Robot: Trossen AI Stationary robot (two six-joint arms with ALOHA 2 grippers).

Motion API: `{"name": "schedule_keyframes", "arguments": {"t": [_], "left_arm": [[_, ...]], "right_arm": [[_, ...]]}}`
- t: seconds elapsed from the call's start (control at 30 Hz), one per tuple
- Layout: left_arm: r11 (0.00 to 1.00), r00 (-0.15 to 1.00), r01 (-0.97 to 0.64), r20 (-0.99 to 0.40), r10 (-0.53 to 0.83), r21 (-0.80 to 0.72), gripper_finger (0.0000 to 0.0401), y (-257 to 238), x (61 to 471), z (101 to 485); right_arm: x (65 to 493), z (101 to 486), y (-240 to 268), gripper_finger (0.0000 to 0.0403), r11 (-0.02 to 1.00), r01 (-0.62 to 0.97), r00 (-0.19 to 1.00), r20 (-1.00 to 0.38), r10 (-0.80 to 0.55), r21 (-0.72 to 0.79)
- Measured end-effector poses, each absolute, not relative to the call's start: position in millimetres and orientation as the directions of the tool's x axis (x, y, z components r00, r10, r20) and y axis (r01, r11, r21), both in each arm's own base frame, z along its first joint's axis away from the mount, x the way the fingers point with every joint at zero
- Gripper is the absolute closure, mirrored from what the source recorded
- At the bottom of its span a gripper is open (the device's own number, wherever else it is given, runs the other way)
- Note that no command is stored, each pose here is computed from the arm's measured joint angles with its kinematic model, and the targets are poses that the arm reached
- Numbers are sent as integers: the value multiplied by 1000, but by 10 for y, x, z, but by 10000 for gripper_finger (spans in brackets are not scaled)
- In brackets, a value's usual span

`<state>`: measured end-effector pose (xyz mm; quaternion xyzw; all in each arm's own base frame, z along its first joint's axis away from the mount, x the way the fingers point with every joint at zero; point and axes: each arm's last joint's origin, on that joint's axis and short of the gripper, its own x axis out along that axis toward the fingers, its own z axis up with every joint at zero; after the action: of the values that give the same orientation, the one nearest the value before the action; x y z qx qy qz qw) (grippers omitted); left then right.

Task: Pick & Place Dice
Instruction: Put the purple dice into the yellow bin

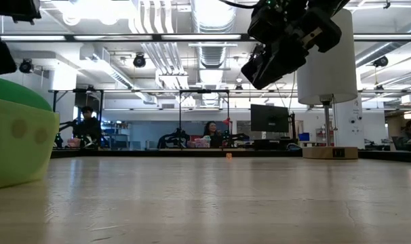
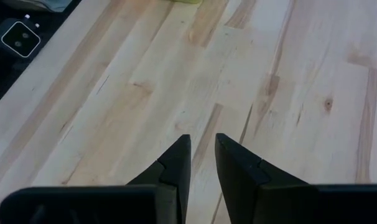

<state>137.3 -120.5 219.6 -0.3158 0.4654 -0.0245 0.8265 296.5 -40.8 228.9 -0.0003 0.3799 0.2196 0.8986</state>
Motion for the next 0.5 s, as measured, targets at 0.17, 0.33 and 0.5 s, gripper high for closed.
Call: {"name": "schedule_keyframes", "arguments": {"t": [0.17, 0.33, 0.5], "left_arm": [[799, 500, -267, -786, -363, -538, 343, -1272, 1416, 2131], [786, 462, -300, -803, -376, -541, 341, -1299, 1429, 2088], [785, 453, -296, -804, -386, -544, 340, -1305, 1423, 2084]], "right_arm": [[2966, 2290, -408, 322, 904, -394, 616, -682, 394, 166], [2967, 2291, -409, 314, 904, -394, 617, -682, 393, 165], [2968, 2291, -409, 312, 904, -394, 618, -681, 393, 164]]}}
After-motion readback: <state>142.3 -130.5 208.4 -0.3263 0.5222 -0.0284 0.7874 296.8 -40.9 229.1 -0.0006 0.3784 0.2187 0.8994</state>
